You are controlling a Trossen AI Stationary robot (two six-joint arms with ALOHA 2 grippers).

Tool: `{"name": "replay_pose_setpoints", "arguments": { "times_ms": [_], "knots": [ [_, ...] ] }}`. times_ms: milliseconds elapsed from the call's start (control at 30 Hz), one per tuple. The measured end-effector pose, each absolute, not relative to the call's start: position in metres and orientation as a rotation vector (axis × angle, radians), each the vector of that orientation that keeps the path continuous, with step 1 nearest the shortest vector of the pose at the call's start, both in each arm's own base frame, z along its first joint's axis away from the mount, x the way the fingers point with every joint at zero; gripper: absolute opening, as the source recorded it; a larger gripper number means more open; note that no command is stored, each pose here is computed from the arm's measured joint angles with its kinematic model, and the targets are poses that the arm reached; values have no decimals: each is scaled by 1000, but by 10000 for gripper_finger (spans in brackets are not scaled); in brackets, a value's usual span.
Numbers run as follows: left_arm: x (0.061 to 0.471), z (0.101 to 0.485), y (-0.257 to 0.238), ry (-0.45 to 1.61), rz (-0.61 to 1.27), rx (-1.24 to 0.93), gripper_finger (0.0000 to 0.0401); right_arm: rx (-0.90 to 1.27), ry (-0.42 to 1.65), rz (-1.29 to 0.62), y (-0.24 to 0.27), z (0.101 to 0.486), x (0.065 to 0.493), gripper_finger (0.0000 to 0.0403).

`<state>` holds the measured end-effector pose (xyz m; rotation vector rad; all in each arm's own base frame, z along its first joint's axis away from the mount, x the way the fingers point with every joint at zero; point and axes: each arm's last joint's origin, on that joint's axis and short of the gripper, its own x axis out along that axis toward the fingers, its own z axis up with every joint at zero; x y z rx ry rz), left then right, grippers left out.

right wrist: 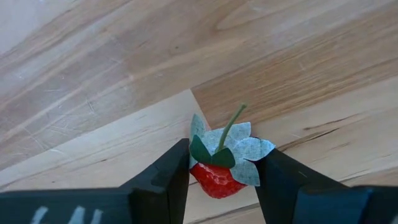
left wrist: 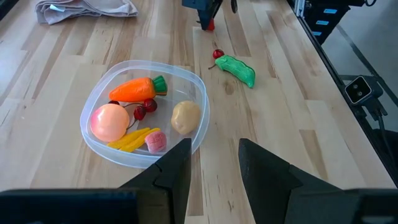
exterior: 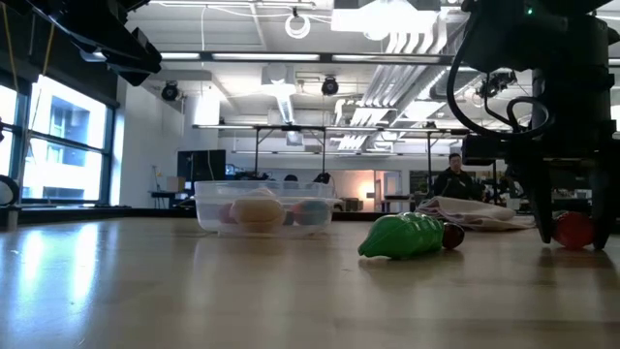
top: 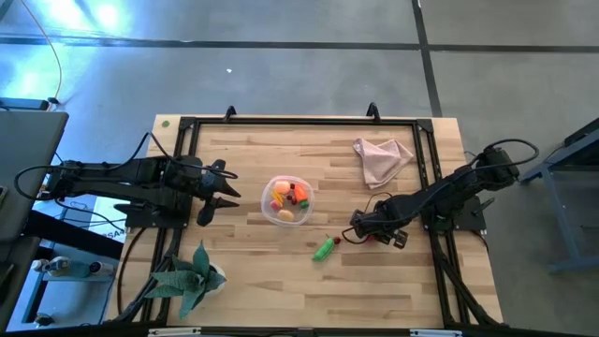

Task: Pick and placing Produce into tupperware
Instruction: Put the strawberry into the transparent bin

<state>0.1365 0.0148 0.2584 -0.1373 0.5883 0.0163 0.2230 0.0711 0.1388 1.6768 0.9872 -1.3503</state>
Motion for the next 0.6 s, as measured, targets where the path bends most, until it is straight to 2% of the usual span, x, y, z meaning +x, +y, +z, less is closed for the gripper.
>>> {"name": "replay_pose_setpoints", "arguments": {
  "times_ms": [600],
  "knots": [
    [136, 258, 15, 588, 16, -137, 122, 1680, 987, -1346, 71, 139, 223, 135]
  ]
}}
